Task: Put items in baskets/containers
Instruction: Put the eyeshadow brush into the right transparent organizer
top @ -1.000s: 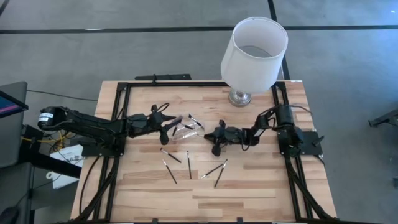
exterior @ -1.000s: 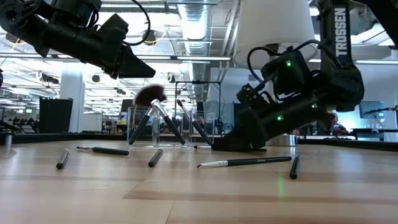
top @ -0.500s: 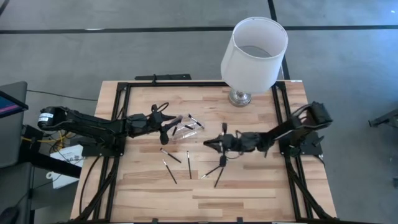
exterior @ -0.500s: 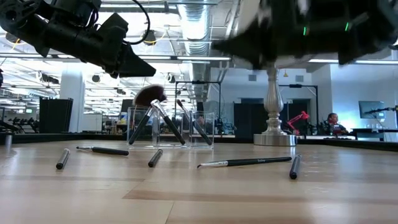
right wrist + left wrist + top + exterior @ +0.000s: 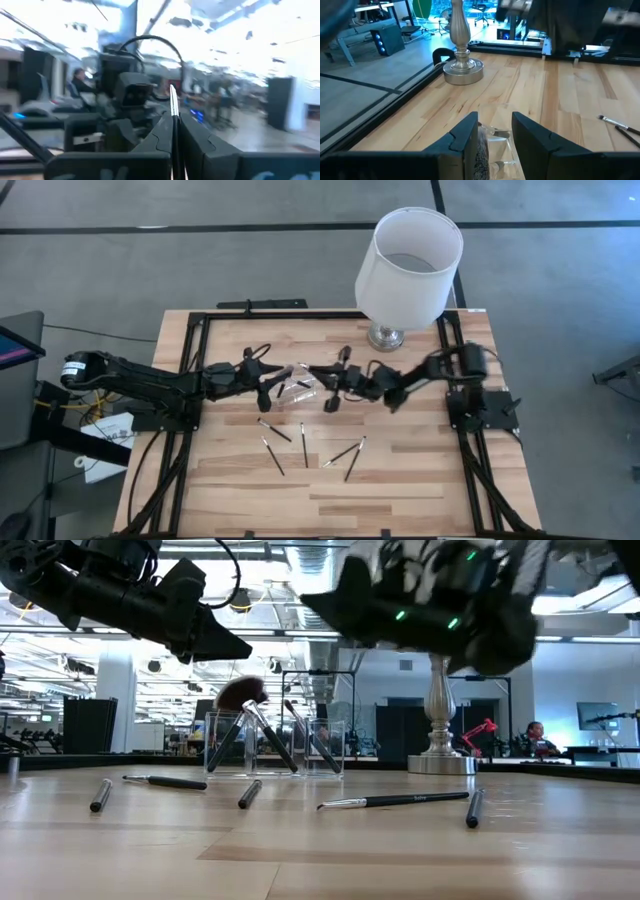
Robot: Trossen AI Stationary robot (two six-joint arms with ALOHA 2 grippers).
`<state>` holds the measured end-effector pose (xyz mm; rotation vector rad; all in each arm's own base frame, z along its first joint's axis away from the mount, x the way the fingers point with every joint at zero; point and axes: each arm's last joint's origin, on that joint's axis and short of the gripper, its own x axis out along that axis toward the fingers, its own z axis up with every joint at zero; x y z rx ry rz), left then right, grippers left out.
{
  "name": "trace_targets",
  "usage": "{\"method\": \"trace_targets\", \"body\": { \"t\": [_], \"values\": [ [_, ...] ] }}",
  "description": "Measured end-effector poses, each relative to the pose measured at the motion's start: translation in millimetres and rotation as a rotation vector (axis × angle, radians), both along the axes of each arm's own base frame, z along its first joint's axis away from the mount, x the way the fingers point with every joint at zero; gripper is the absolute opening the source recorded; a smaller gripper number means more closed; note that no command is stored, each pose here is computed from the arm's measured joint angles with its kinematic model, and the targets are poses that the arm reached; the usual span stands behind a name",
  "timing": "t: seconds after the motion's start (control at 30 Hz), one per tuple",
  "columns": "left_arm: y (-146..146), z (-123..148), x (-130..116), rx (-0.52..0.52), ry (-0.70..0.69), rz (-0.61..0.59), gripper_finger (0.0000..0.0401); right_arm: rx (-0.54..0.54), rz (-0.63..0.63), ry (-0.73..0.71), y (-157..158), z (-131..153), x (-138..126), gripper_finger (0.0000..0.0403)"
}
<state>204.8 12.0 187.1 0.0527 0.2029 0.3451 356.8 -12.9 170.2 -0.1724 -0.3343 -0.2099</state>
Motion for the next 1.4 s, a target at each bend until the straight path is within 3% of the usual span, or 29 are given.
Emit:
{"method": "trace_targets", "body": {
  "t": [0.23, 0.7, 0.97, 1.4],
  "values": [
    [0.0, 0.8, 0.2, -0.002, -0.009, 0.0, 0.0117, 0.06, 0.033, 0.018, -24.2, -32.5, 39.4, 0.0005],
    [0.0, 0.5, 0.1, -0.001, -0.006, 0.0, 0.0117, 0.117, -0.054, 0.105, -43.9, -81.6, 50.7, 0.001],
    [0.0, 0.4, 0.1, 0.0, -0.004, 0.0, 0.0117, 0.115, -0.05, 0.101, -44.2, -87.4, 56.3, 0.0015],
    [0.0, 0.3, 0.1, 0.0, -0.004, 0.0, 0.0117, 0.116, -0.048, 0.104, -42.7, -87.8, 56.3, 0.0071]
  ]
}}
